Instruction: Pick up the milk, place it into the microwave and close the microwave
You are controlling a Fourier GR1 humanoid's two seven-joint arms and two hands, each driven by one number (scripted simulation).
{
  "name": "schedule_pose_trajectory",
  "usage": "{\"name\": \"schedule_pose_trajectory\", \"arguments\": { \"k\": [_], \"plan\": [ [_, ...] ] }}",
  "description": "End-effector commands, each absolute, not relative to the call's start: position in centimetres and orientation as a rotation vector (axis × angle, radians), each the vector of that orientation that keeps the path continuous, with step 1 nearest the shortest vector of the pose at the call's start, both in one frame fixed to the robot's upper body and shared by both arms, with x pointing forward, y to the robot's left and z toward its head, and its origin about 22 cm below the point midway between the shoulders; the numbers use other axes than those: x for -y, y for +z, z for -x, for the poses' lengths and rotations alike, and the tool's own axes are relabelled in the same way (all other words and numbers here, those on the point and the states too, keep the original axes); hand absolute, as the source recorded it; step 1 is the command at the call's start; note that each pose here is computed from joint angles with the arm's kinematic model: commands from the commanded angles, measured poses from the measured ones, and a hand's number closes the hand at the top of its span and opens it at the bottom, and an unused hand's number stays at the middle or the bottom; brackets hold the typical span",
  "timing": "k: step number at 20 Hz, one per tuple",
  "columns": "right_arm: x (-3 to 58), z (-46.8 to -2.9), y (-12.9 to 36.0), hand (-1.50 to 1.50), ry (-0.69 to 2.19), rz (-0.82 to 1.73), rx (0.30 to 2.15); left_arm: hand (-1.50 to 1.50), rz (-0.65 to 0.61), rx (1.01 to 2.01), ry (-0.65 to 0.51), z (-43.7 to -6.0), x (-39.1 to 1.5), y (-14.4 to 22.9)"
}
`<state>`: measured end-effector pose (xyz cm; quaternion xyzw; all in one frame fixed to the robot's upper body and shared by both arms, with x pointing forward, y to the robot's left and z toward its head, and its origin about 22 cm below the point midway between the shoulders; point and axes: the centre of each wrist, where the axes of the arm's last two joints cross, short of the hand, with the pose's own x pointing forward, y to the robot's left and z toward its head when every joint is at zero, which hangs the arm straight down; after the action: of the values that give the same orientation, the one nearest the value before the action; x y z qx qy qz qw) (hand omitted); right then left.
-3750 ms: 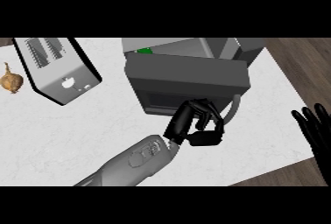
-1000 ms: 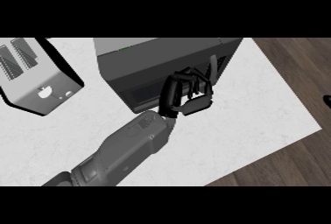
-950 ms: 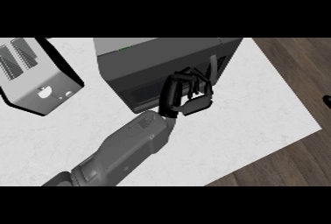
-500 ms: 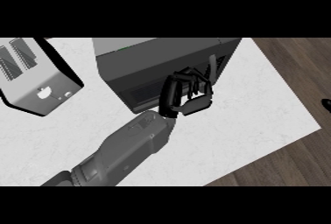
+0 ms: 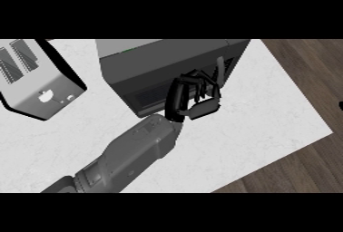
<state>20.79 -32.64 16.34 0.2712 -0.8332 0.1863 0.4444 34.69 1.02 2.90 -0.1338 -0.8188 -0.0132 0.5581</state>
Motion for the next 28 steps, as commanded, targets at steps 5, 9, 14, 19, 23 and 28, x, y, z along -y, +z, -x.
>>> {"name": "schedule_pose_trajectory", "arguments": {
  "k": [5,9,14,19,23,28],
  "plan": [
    [32.6,-20.9,17.0,-1.50,0.498,-0.735,2.067,1.50,0.265,1.917,-0.138,-36.2,-1.3,3.0],
    [32.4,-21.1,17.2,-1.50,0.503,-0.794,2.062,1.50,0.173,1.887,-0.156,-36.7,-1.6,2.9],
    [32.2,-20.9,17.5,-1.50,0.532,-0.821,2.050,1.50,0.091,1.822,-0.126,-36.4,-2.4,1.4],
    [33.0,-20.5,18.2,-1.50,0.533,-0.785,2.063,1.50,0.014,1.769,-0.088,-36.6,-3.1,0.6],
    [33.4,-20.0,18.3,-1.50,0.509,-0.776,2.063,1.50,0.023,1.709,-0.043,-36.1,-3.5,-0.4],
    [33.5,-19.3,18.5,-1.50,0.496,-0.754,2.049,-1.50,0.048,1.706,-0.062,-35.7,-3.7,-1.0]
  ]
}}
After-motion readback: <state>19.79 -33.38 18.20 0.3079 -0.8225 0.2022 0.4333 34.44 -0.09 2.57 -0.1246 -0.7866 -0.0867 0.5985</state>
